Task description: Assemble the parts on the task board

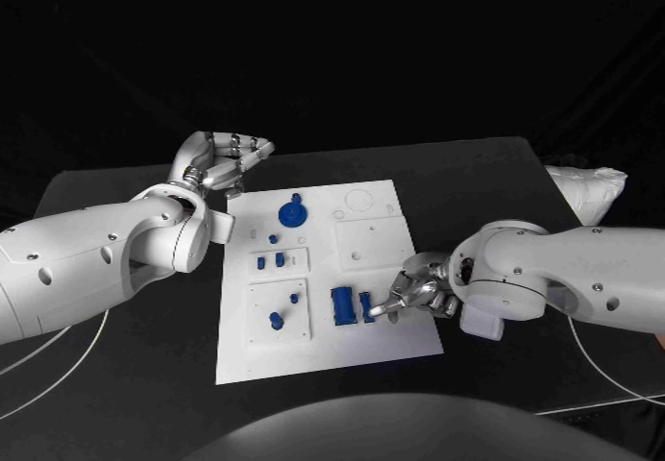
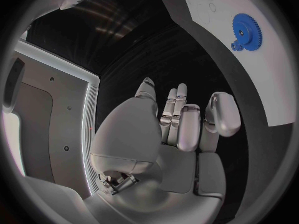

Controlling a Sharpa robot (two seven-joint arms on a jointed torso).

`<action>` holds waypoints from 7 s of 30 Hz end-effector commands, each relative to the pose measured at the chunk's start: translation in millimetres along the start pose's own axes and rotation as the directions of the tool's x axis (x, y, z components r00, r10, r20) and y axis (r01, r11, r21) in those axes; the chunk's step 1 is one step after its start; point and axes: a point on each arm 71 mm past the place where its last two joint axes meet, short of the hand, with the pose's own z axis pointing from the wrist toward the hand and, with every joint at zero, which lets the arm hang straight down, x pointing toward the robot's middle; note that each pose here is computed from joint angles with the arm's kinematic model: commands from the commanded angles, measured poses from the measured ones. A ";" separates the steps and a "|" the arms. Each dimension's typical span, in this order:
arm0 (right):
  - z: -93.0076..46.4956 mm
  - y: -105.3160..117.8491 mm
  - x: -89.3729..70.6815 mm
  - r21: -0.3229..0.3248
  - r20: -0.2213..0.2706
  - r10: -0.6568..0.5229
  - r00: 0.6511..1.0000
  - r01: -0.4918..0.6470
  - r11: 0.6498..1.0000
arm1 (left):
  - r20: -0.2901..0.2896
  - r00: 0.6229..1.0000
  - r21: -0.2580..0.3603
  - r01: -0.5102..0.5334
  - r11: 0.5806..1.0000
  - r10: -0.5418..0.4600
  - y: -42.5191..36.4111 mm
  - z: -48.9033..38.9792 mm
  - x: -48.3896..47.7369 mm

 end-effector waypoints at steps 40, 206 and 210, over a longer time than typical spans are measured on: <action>23.4 7.8 5.3 0.023 -0.030 -0.106 0.994 0.106 0.994 | -0.020 1.000 0.008 0.002 1.000 -0.002 -0.7 0.2 1.5; 37.4 53.6 -84.9 -0.834 0.258 0.848 0.462 -0.336 0.437 | 0.258 0.923 -0.140 0.327 0.935 -0.284 30.1 -56.5 20.7; 37.4 53.6 -84.9 -0.834 0.258 0.848 0.462 -0.336 0.437 | 0.258 0.923 -0.140 0.327 0.935 -0.284 30.1 -56.5 20.7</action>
